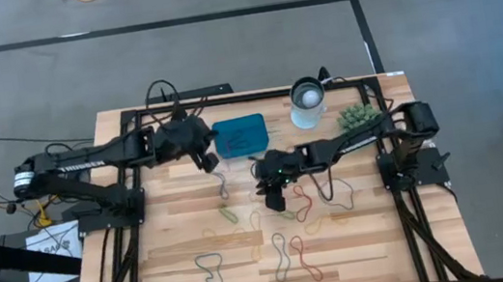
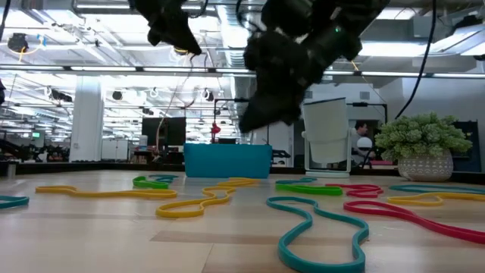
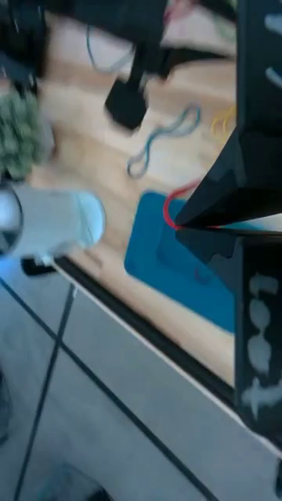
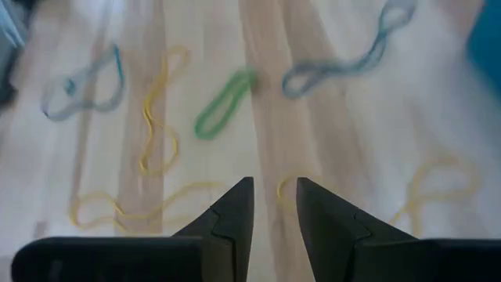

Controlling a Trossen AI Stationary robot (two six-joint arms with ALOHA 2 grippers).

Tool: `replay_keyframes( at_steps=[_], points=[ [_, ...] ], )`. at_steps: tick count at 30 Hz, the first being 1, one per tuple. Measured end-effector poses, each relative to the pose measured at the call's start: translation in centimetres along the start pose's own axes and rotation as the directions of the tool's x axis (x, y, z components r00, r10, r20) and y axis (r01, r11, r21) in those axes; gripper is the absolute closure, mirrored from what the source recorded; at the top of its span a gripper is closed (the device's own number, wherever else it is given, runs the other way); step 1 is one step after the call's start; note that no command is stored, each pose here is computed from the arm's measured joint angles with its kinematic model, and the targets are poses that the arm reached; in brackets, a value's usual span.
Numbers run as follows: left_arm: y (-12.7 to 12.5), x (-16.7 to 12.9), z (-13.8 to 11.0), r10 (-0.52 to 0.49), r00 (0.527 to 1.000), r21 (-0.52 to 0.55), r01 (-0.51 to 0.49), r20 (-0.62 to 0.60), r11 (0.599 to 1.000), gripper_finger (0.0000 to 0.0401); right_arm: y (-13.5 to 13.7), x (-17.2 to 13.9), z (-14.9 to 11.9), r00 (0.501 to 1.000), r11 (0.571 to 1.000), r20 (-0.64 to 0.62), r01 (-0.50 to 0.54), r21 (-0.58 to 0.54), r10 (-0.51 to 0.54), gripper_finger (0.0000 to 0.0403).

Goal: Pick and place items into bin
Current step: Put the red rubber band into the blue bin

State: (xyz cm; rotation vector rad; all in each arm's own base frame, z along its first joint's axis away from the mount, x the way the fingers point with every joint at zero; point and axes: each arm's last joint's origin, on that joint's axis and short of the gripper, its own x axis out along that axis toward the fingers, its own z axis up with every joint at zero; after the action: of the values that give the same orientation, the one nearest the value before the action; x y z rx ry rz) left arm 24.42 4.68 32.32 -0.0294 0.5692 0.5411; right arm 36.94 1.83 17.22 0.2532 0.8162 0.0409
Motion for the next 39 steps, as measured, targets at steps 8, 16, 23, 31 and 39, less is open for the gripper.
replay_keyframes(
  at_steps=[8, 16, 23, 31, 39],
  points=[
    [1.9, 2.6, -0.4, 0.070, 0.995, 0.004, -0.070, -0.077, 0.998, 0.0401, 0.0, 3.6, -2.4, 0.995, 0.999, -0.098, 0.010, 0.040, -0.006, 0.0310],
    [2.7, 7.4, -1.9, 0.141, 0.971, 0.033, -0.137, -0.195, 0.990, 0.0401, -0.1, 4.4, -2.9, 0.994, 0.996, -0.111, 0.017, 0.088, -0.007, 0.0310],
    [3.1, 11.4, -3.9, 0.194, 0.933, 0.049, -0.188, -0.302, 0.981, 0.0401, 0.2, 3.7, -2.1, 0.998, 0.997, -0.068, 0.001, 0.078, 0.004, 0.0310],
    [2.7, 14.3, -6.0, 0.205, 0.897, 0.104, -0.178, -0.392, 0.979, 0.0401, 0.2, 3.7, -2.2, 0.998, 0.997, -0.071, 0.002, 0.077, 0.004, 0.0310],
    [2.8, 15.0, -6.6, 0.257, 0.877, 0.139, -0.218, -0.407, 0.966, 0.0370, 0.2, 3.7, -2.2, 0.997, 0.997, -0.071, 0.002, 0.077, 0.003, 0.0310]
  ],
)
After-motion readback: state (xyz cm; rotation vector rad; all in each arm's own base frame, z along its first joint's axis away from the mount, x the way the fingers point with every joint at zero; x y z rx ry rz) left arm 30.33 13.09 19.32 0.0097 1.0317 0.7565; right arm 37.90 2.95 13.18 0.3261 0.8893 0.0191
